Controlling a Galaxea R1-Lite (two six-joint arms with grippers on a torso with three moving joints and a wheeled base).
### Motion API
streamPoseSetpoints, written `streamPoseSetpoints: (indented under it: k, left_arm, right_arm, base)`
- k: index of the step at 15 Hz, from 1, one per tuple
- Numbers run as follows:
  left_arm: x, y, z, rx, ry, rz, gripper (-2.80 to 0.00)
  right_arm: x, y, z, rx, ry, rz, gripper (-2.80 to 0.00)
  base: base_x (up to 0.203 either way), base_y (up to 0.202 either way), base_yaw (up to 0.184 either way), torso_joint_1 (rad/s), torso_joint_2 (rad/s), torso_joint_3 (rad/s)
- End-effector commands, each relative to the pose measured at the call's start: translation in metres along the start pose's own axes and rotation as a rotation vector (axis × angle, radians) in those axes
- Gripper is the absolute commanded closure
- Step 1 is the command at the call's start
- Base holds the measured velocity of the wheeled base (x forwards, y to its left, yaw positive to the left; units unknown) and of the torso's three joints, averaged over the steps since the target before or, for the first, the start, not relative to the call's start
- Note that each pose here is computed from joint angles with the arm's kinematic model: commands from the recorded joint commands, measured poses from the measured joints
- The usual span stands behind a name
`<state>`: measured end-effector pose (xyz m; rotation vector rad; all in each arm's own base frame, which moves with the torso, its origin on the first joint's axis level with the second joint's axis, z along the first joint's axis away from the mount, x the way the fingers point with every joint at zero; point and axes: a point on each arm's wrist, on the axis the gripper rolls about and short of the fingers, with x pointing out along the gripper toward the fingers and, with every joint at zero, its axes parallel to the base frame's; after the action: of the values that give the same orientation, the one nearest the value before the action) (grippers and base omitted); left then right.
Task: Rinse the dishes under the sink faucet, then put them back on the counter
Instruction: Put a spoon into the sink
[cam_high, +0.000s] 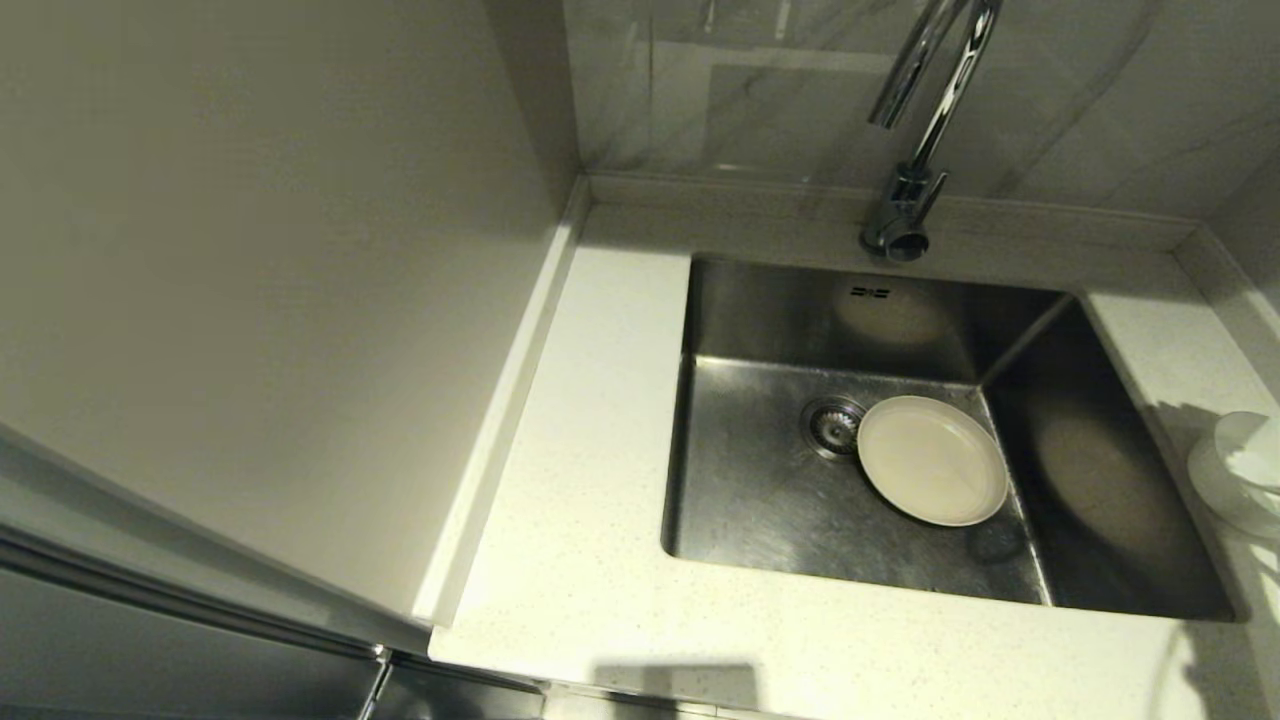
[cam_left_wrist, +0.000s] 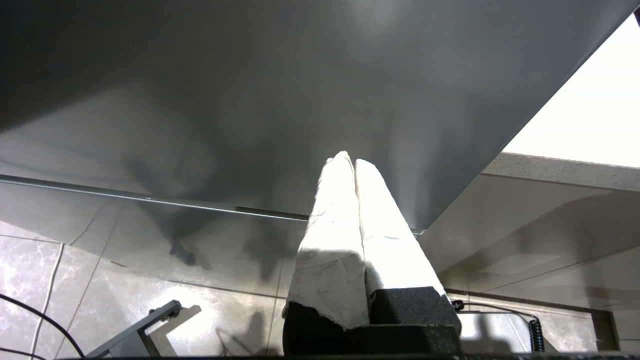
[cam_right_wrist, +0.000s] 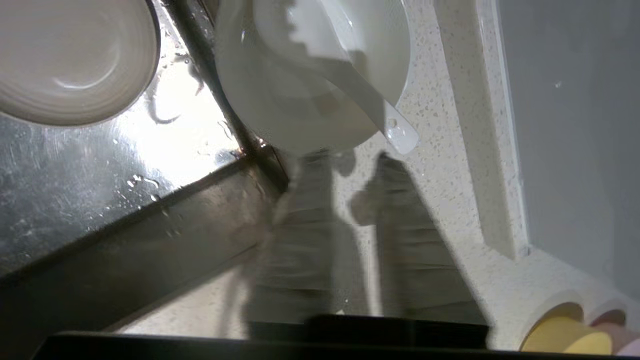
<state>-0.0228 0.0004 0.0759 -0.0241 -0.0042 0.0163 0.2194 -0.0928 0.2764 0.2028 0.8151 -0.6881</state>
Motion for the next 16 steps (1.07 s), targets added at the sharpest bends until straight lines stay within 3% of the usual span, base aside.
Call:
streamPoseSetpoints:
  k: [1, 3, 6, 8, 10, 14, 16]
  left_arm:
    - [0.0, 0.0, 0.0, -0.001, -0.004, 0.0, 0.0]
    - [0.0, 0.0, 0.0, -0.001, -0.004, 0.0, 0.0]
    - [0.0, 0.0, 0.0, -0.001, -0.005, 0.0, 0.0]
    - [0.0, 0.0, 0.0, -0.001, -0.004, 0.0, 0.0]
    - [0.0, 0.0, 0.0, -0.001, -0.004, 0.0, 0.0]
    - [0.0, 0.0, 0.0, -0.001, -0.004, 0.0, 0.0]
    - [0.0, 0.0, 0.0, -0.001, -0.004, 0.0, 0.0]
  right_arm:
    - [0.011, 0.004, 0.006, -0.013, 0.021, 0.001, -2.8]
    - [0.024, 0.008, 0.018, -0.065, 0.029, 0.005, -2.8]
    - [0.039, 0.002, 0.033, -0.229, 0.027, -0.006, -2.8]
    - [0.042, -0.018, 0.044, -0.353, 0.011, -0.029, -2.8]
    - [0.044, -0.036, 0.051, -0.403, 0.005, -0.061, -2.8]
    - [0.04, -0.052, 0.048, -0.505, 0.001, 0.004, -2.8]
    - [0.031, -0.059, 0.043, -0.566, -0.009, 0.083, -2.8]
  base:
    - [0.0, 0.0, 0.0, 0.0, 0.0, 0.0]
    - [0.0, 0.0, 0.0, 0.0, 0.0, 0.0]
    - [0.0, 0.0, 0.0, 0.0, 0.0, 0.0]
    - [0.0, 0.0, 0.0, 0.0, 0.0, 0.0]
    - [0.0, 0.0, 0.0, 0.0, 0.0, 0.0]
    - [0.0, 0.0, 0.0, 0.0, 0.0, 0.0]
    - [0.0, 0.0, 0.0, 0.0, 0.0, 0.0]
